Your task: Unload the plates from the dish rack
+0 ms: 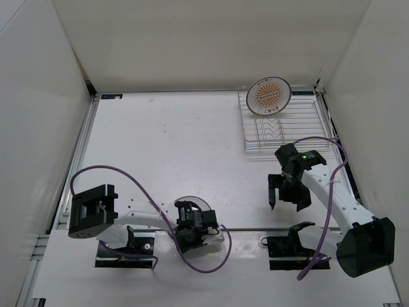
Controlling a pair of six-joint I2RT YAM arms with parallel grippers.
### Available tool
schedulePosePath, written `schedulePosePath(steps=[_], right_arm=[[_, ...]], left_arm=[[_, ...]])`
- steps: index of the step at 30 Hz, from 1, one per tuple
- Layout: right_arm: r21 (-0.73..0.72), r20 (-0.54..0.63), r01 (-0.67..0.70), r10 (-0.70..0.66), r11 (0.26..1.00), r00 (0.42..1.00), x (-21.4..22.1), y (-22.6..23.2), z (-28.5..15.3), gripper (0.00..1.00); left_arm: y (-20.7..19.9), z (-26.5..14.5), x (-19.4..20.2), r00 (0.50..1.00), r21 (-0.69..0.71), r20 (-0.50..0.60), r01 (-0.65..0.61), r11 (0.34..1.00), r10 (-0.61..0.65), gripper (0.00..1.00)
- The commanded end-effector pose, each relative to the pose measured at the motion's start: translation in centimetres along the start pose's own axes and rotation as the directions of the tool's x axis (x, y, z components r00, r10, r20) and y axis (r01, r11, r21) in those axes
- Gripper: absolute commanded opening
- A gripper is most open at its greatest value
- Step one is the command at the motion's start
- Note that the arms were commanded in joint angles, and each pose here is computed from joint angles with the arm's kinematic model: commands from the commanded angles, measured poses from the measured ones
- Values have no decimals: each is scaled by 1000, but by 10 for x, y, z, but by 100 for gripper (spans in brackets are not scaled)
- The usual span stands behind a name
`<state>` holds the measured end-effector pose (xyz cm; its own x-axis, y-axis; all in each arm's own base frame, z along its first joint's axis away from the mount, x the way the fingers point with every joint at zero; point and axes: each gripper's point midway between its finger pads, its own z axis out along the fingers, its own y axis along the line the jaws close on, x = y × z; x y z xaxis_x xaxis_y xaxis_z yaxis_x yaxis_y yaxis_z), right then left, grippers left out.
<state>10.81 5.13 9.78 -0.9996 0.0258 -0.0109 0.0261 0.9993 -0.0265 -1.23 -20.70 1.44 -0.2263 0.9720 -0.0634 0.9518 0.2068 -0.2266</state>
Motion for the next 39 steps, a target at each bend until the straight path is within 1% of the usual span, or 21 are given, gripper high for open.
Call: schedulePosePath(steps=[1,3,4,6,8,9,10,11,12,15,22,25,28,30,31,33,34,35,36,38,39], right_arm=[[-5,4,7,-7,1000,1000,0,1,-1,90],[-3,0,6,-6,1000,1000,0,1,-2,90],[-2,1,7,-7,1000,1000,1,0,-3,90],[-2,0,8,-8,1000,1000,0,0,-3,90],[2,0,5,-5,1000,1000,0,0,-3,90],[2,3,9,-9,1000,1000,-1,0,-4,90],[5,3,3,-3,1000,1000,-2,-1,-5,90],[10,-5,5,-5,1000,1000,-2,-1,-6,90],[6,1,4,-4,1000,1000,-3,0,-8,90],[8,-4,-1,1,1000,1000,-4,0,-13,90],[22,37,11,-11,1000,999,-13,-3,-25,90],[23,67,13,-15,1000,998,-18,-3,-30,90],[38,97,15,-18,999,995,-21,-7,-34,90],[41,120,14,-18,999,993,-23,-9,-37,90],[46,129,12,-18,999,992,-22,-11,-37,90],[42,144,0,-6,999,990,-22,-12,-39,90],[44,157,-8,1,999,988,-22,-12,-40,90],[43,158,-18,11,999,987,-22,-12,-42,90],[39,172,-24,17,999,985,-24,-12,-48,90],[38,177,-45,37,998,983,-27,-10,-52,90],[23,215,-57,51,998,975,-36,-8,-63,90]], left_arm=[[38,8,-16,996,-183,57,-50,982,62,1],[53,8,-12,999,-220,27,-31,975,38,1],[57,8,-11,998,-223,9,-58,973,62,1],[72,8,-13,999,-228,23,-29,973,36,1],[83,8,-16,998,-230,24,-51,972,58,1],[99,6,-19,999,-229,53,5,974,8,1],[107,2,-28,998,-228,59,-20,974,34,1],[116,2,-30,997,-206,73,16,978,-1,1],[129,-2,-40,990,-204,142,52,978,-23,1],[163,-19,-64,967,-208,249,114,971,-60,1],[209,-46,-98,917,-216,365,251,944,-161,2],[208,-54,-101,916,-207,364,254,945,-166,9],[190,-59,-94,913,-141,360,255,956,-191,13],[175,-65,-87,911,-99,355,258,961,-208,19],[158,-63,-75,923,-33,308,255,966,-233,19],[144,-77,-75,907,22,321,280,960,-272,22],[126,-82,-65,913,88,268,294,952,-307,22],[120,-89,-64,909,103,267,304,947,-321,22],[116,-101,-68,884,119,281,353,928,-373,26],[104,-118,-65,874,128,289,370,920,-392,32],[102,-127,-68,874,110,309,358,927,-374,98]])
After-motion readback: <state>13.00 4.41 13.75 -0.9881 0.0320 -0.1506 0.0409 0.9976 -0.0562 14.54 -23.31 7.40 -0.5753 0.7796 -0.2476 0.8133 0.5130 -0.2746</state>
